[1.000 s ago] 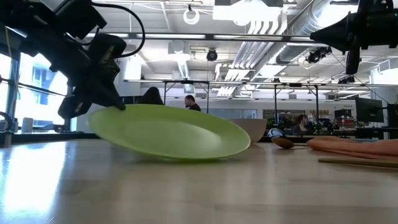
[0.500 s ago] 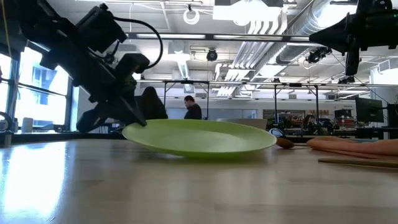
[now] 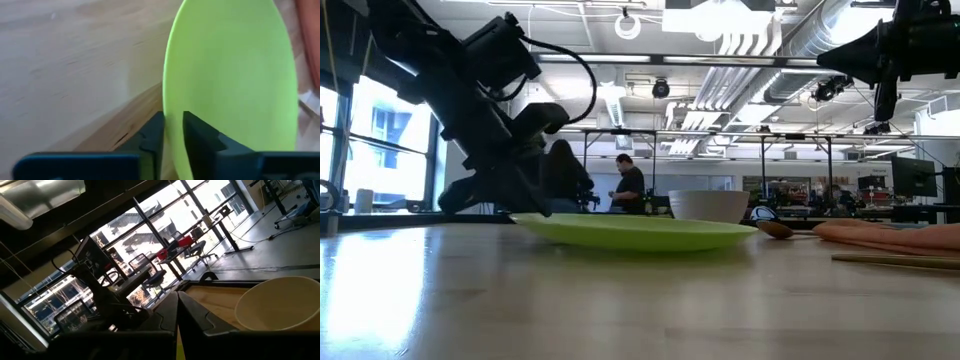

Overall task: Set table place
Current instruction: Place the green plate in the center of the workspace

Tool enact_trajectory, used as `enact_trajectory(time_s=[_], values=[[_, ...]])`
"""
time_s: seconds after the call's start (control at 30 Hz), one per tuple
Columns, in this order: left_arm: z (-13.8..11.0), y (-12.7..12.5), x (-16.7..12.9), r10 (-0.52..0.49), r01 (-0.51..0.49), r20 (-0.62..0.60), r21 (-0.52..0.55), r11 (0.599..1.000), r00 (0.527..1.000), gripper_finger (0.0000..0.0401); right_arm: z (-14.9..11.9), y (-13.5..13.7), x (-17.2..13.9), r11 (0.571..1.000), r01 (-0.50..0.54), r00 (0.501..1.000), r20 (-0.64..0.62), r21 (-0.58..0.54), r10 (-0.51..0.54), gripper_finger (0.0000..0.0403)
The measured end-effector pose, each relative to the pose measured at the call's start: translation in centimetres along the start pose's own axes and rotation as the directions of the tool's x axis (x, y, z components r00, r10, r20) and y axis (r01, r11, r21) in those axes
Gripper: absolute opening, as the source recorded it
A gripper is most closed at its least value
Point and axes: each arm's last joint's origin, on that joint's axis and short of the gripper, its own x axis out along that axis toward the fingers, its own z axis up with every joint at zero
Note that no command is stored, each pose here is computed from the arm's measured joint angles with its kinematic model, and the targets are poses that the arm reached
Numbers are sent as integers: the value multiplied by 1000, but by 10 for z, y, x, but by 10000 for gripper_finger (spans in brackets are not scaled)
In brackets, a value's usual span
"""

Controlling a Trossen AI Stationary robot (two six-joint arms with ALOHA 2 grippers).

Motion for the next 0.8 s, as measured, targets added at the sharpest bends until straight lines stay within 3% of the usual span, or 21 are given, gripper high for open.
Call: enact_trajectory(time_s=[0.27, 0.47, 0.67, 0.8], values=[[8, -16, -3, -21, 20, 14, 55, 998, 1000, 171, 10, 6, 1, 1000, 25, 999, -21, -5, -25, 0], [16, -31, -10, 49, -45, -29, 115, 992, 998, 236, 56, 27, 3, 969, 206, 967, -124, -139, -223, 0], [34, -61, -26, 108, -102, -13, 227, 969, 994, 263, 86, 46, 20, 871, 403, 816, -321, -282, -481, 0], [46, -81, -42, 148, -146, 16, 300, 943, 989, 262, 88, 59, 53, 824, 430, 686, -460, -368, -563, 16]])
